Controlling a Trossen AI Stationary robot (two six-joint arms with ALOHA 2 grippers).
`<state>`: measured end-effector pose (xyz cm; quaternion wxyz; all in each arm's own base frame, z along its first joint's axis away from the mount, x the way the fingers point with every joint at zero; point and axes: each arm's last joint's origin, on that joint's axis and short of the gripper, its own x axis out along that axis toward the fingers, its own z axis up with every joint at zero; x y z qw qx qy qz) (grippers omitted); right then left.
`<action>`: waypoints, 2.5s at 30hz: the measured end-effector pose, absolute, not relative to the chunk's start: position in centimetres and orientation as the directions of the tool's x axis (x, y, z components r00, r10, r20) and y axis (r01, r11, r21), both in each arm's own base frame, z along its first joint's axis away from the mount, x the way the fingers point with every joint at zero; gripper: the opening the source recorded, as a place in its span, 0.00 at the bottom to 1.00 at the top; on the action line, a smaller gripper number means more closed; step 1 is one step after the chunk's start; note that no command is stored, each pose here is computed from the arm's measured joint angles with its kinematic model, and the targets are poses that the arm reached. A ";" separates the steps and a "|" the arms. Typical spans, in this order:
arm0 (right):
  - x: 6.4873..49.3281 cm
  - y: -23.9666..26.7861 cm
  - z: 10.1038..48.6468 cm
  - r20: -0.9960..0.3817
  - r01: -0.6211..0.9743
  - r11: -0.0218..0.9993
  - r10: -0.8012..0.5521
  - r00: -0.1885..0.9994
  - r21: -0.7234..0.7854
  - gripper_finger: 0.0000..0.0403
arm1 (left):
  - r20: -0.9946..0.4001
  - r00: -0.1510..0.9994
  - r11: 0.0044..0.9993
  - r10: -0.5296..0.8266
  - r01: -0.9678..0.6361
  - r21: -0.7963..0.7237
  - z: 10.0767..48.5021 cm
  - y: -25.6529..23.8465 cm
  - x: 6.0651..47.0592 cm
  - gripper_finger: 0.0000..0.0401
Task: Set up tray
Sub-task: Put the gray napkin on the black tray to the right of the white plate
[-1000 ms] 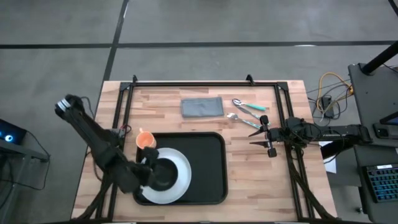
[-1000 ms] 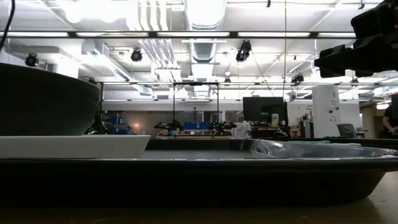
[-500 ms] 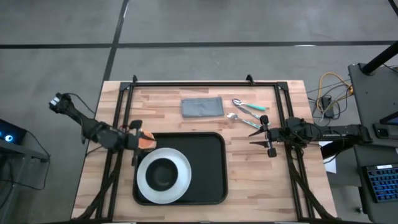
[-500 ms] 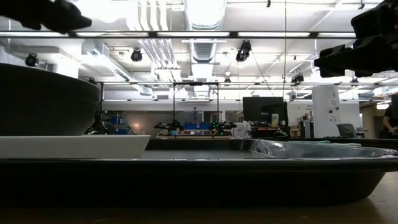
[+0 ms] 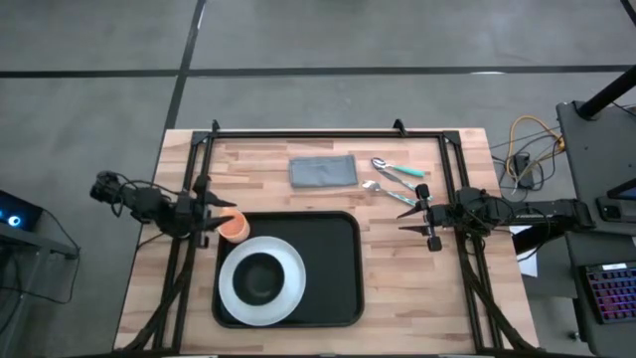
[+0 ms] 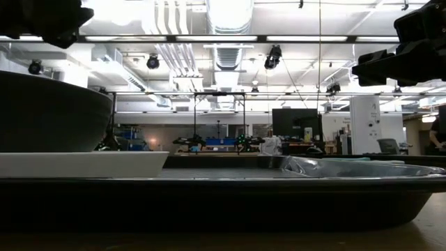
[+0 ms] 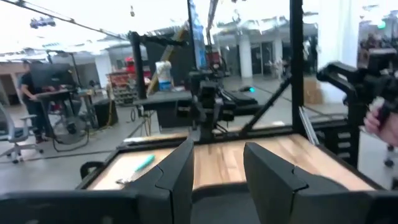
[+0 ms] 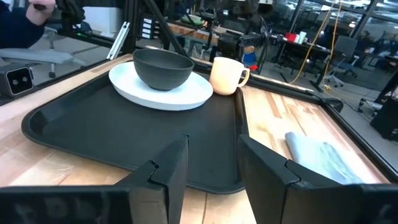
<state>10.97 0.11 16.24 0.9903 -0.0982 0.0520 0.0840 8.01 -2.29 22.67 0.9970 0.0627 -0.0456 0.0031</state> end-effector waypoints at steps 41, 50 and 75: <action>11.0 0.0 16.2 -0.120 -0.136 0.968 0.112 0.986 -0.212 0.32 | 0.152 0.988 0.994 0.039 -0.054 0.098 18.7 -0.4 9.9 0.30; 11.0 0.0 16.2 -0.123 -0.135 0.972 0.113 0.986 -0.194 0.33 | 0.200 0.979 0.990 0.038 -0.064 0.127 18.6 -0.3 9.5 0.30; 11.1 0.0 16.1 -0.141 -0.138 0.977 0.115 0.983 -0.165 0.34 | -0.005 1.000 0.971 -0.010 0.011 0.240 16.7 -0.5 9.9 0.30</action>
